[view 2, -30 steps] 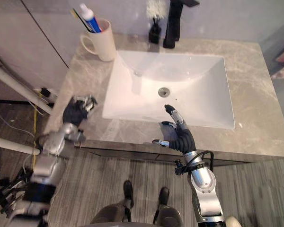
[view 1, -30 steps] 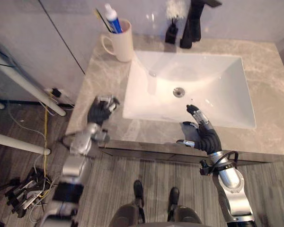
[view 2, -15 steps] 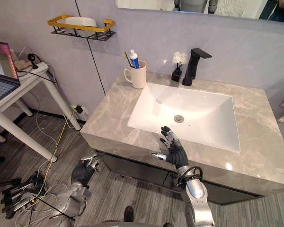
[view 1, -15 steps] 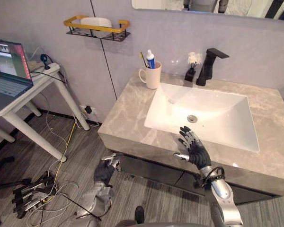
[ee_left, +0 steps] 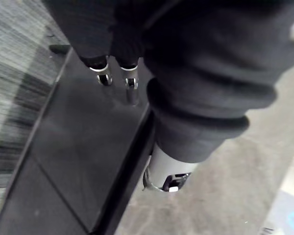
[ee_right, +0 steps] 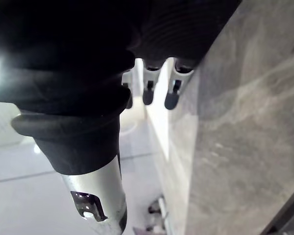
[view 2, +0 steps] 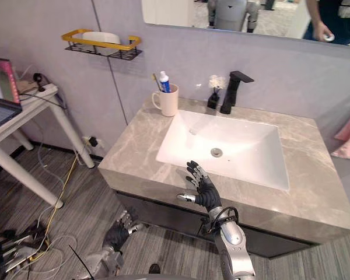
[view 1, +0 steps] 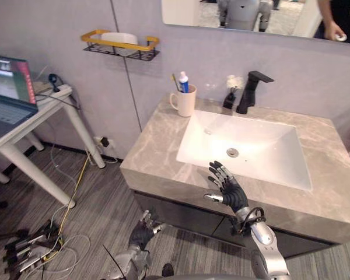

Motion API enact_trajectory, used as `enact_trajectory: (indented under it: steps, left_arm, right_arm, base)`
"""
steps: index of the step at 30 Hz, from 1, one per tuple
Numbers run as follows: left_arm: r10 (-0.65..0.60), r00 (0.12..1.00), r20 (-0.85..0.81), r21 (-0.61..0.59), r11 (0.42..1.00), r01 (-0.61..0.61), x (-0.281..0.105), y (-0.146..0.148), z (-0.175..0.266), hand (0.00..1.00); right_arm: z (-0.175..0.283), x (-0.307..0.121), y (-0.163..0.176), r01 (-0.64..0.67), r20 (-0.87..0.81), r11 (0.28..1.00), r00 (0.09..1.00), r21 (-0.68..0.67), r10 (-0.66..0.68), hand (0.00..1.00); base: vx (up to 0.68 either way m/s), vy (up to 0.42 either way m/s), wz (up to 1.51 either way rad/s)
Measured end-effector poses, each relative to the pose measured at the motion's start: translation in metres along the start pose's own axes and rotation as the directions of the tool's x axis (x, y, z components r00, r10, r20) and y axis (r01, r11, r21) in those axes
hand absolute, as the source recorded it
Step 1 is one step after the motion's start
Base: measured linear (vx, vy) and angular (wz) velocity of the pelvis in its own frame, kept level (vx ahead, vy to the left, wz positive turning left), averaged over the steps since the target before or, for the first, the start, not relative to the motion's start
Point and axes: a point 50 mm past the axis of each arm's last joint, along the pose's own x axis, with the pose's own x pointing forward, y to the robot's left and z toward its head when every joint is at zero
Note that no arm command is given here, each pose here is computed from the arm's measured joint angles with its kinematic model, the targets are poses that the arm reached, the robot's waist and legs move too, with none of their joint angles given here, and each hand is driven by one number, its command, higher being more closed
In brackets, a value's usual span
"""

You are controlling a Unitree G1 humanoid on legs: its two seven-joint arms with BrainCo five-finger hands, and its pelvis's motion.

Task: Organize washtable

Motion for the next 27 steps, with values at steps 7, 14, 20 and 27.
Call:
enact_trajectory:
  steps: [7,14,20,27]
  left_arm:
    - [0.011,0.998,-0.069,0.022,1.0,-0.01,0.0,0.001,-0.015,0.0]
    - [0.099,0.995,0.015,-0.028,0.995,-0.099,0.007,0.01,0.004,0.0]
    - [0.098,0.992,0.074,-0.095,0.991,-0.091,0.021,-0.006,0.017,0.0]
    - [-0.012,0.996,0.092,-0.081,0.997,0.019,0.033,-0.035,0.023,0.0]
  right_arm:
    - [-0.024,-0.014,-0.03,0.124,-0.136,0.99,0.982,-0.073,-0.133,0.0]
    - [-0.087,-0.037,-0.037,0.095,-0.508,0.987,0.849,-0.128,-0.147,0.0]
    - [-0.075,-0.003,-0.014,-0.072,-0.477,0.98,0.879,-0.186,-0.026,0.0]
    - [-0.084,-0.031,0.001,-0.091,-0.5,0.985,0.866,-0.145,0.007,0.0]
  base:
    - [-0.07,0.04,-0.98]
    - [-0.07,-0.035,-0.94]
    - [-0.14,-0.094,-1.47]
    - [-0.09,-0.057,-0.23]
